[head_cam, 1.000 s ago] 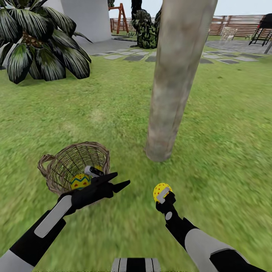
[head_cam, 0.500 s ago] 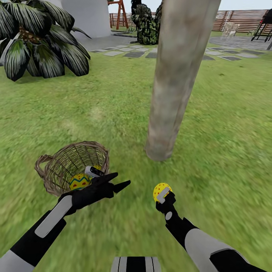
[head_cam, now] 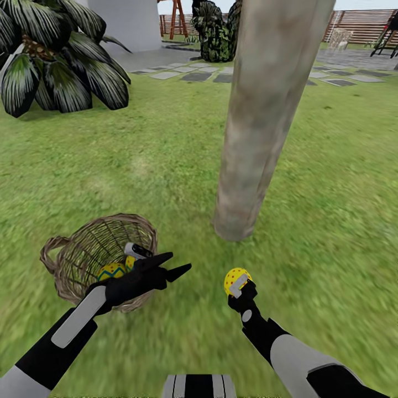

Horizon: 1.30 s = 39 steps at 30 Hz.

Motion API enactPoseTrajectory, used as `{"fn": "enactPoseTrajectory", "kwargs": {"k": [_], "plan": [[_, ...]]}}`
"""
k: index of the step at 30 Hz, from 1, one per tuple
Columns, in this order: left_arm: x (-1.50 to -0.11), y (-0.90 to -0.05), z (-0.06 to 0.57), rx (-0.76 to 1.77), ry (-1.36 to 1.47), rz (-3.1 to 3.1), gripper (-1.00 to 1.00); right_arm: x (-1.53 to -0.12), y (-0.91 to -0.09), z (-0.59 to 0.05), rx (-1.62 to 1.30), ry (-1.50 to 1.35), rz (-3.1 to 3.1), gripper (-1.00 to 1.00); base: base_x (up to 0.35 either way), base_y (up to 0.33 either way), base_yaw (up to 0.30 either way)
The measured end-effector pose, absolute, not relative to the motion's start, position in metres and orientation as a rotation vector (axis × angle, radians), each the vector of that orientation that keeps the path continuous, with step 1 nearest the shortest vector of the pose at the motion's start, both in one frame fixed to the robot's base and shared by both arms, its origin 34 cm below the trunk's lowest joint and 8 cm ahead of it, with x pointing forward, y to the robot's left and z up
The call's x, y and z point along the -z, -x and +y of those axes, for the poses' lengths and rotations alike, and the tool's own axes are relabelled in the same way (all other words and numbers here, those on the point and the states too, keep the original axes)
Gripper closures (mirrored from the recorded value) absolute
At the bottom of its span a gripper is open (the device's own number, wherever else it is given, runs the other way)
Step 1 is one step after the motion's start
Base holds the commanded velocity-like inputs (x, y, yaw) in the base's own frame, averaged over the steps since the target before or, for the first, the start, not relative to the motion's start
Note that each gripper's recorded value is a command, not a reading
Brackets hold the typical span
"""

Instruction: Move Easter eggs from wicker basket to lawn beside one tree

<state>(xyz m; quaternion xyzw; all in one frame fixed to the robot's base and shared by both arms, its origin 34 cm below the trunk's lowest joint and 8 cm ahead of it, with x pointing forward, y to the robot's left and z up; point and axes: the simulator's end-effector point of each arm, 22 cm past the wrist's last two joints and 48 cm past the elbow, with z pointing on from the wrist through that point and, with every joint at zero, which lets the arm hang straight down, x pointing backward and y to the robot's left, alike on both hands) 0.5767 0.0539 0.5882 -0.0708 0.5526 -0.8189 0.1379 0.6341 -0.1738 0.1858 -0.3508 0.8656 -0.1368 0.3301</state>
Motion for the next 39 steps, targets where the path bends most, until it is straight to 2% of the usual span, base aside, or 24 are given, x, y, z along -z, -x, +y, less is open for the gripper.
{"fn": "enactPoseTrajectory", "kwargs": {"k": [11,17,39], "plan": [[-0.564,-0.58,0.054,2.38,0.261,1.619,-1.0,-0.166,-0.628,-0.172,0.343,0.915,2.288,1.0,0.0,0.0,0.0],[-0.558,-0.581,0.054,2.385,0.276,1.625,-1.0,-0.157,-0.623,-0.182,0.31,0.733,2.383,1.0,0.0,0.0,0.0],[-0.527,-0.583,0.053,2.401,0.349,1.65,-1.0,-0.13,-0.613,-0.181,0.299,0.741,2.416,1.0,0.0,0.0,0.0]]}}
